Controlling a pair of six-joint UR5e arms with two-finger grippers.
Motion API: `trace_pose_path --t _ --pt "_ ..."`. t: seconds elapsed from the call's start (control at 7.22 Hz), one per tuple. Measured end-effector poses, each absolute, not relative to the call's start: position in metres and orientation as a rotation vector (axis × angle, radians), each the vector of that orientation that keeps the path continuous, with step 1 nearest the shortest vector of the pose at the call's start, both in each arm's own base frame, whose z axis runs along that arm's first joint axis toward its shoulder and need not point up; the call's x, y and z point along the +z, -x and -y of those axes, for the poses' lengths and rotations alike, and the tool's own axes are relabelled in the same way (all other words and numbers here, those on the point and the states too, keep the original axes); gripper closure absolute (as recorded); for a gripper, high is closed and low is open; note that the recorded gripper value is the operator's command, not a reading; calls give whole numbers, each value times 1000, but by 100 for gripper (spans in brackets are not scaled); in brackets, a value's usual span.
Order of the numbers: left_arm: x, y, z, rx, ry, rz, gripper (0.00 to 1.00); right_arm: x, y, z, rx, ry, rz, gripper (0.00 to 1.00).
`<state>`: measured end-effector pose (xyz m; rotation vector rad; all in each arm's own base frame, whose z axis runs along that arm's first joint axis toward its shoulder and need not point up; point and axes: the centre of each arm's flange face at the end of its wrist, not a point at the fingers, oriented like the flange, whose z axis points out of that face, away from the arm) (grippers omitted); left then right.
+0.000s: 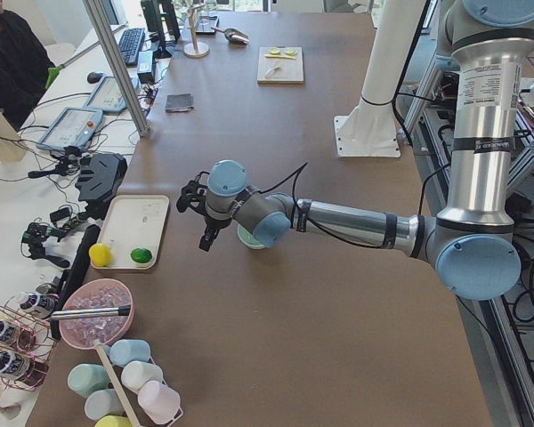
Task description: Place spoon in bowl
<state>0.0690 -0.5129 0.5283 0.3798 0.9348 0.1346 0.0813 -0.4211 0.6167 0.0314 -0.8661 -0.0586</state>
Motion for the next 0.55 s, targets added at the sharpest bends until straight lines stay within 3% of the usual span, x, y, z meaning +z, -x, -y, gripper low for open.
trace_pose_path --t 0.55 --pt "570 -164 496 116 -266 -1034 2 617 -81 422 -58 -31 867 0"
